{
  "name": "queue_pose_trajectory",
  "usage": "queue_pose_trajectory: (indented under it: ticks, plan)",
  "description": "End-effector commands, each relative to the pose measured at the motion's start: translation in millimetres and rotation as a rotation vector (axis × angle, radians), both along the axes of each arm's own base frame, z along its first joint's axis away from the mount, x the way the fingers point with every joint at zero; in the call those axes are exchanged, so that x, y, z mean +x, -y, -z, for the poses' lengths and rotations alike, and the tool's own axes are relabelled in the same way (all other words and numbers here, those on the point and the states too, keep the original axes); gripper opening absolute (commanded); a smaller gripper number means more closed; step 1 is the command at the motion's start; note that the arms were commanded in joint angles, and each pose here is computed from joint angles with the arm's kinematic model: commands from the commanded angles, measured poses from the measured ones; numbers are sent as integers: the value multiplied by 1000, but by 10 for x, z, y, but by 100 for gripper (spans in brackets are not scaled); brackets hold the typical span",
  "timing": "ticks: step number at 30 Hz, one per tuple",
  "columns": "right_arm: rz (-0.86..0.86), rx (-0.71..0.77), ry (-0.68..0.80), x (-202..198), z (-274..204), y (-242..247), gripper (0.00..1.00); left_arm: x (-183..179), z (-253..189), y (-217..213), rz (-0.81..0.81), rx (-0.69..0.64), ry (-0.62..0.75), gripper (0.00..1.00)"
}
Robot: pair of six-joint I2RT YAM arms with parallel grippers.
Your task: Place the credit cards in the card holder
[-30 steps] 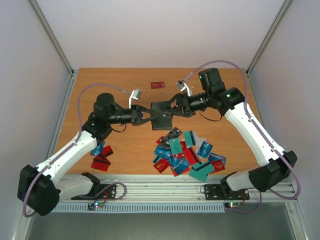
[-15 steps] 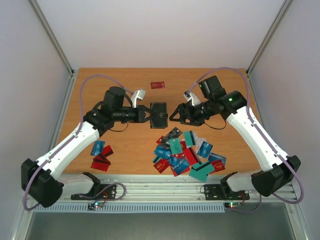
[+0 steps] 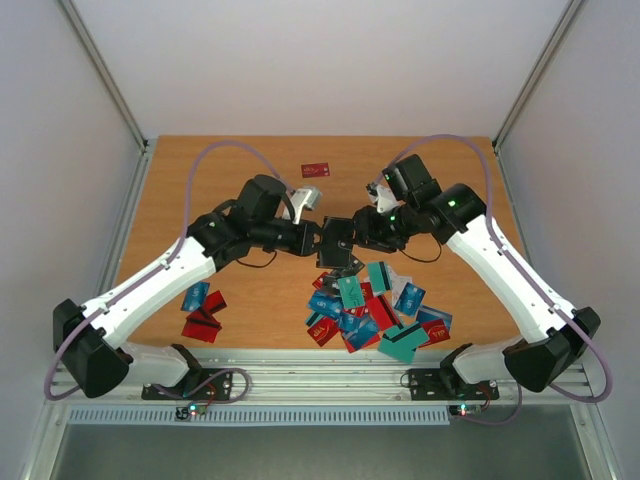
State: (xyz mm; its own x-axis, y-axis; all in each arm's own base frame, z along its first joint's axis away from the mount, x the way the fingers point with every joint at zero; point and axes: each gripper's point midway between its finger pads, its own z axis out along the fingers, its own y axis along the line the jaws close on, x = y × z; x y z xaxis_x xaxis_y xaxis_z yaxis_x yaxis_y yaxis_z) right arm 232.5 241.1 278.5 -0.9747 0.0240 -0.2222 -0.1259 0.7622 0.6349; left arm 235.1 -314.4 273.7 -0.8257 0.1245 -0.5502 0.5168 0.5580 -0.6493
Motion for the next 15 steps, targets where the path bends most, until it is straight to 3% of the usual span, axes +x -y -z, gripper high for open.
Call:
queue_pose_trajectory:
  ticks: [1, 15]
  plan:
    - [49, -36, -4, 63, 5, 6, 46, -34, -118, 90, 13, 9, 50, 0]
    - [16, -32, -79, -91, 234, -139, 43, -59, -177, 111, -29, 49, 16, 0]
